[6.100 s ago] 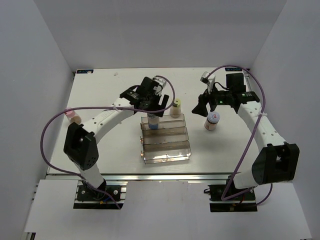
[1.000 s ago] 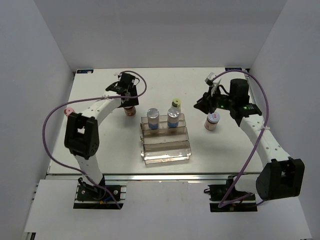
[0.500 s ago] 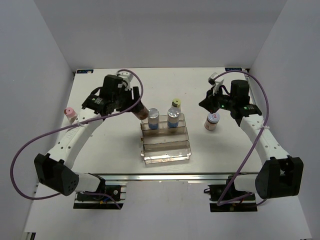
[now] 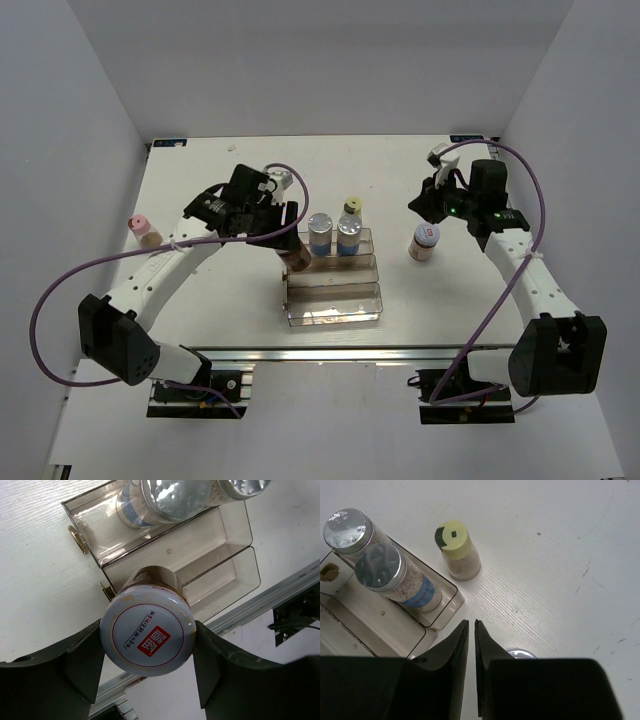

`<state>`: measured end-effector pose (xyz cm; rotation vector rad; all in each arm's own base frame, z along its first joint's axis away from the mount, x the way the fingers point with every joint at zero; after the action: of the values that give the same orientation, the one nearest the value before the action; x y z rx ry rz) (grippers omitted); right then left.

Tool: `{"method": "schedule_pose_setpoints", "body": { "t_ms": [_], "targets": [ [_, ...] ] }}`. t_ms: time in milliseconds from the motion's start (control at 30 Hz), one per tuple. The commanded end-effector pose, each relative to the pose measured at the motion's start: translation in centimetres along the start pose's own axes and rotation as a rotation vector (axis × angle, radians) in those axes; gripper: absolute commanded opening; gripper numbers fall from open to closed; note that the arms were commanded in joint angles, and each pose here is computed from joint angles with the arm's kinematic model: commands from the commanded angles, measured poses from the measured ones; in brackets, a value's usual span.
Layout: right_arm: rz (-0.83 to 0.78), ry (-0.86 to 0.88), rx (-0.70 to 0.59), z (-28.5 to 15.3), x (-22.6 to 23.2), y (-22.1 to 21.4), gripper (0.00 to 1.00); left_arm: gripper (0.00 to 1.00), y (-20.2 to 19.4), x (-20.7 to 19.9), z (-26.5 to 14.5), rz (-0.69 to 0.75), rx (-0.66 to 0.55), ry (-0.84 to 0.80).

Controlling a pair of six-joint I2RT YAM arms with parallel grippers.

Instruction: Organize the condiment bottles

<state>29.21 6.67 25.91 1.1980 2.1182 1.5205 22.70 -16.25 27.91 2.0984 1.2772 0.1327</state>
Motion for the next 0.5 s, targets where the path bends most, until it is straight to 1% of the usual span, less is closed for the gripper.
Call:
{"method": "schedule_pose_setpoints", "body": {
  "t_ms": [0, 100, 133, 333, 467],
  "targets": [
    [-0.039, -0.010, -0.038, -0.8, 0.4, 0.7, 0.16, 0.00, 0.4, -0.7, -0.6, 0.022, -0.071, -0.047],
    [-0.040, -0.023, -0.026, -0.8, 0.2, 0.1, 0.16, 0.00, 0.0, -1.5, 1.1, 0.039, -0.031, -0.059],
    [-0.042, -0.026, -0.025, -0.7, 0.1, 0.1, 0.18, 0.00, -0.4, -1.9, 2.1, 0.047, -0.004, -0.064],
    [-0.043, -0.041, -0.002, -0.7, -0.1, -0.8, 0.20, 0.00, 0.8, -2.5, 4.8, 0.055, -0.038, -0.056],
    [-0.045, -0.046, 0.000, -0.8, 0.0, -1.1, 0.21, 0.00, 1.1, -2.1, 6.5, 0.055, -0.010, 0.011]
  ]
}}
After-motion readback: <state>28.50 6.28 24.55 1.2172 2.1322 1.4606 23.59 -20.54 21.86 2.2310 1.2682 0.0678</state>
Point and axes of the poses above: each gripper's point midway between its finger pads, its own z axis out along the fingers, its own x axis along the line the jaws close on, y = z × x, the point moved 10 cm from there along -z, back along the fingers, and after that the axes turned 10 degrees about z, right-handed, at the moved point
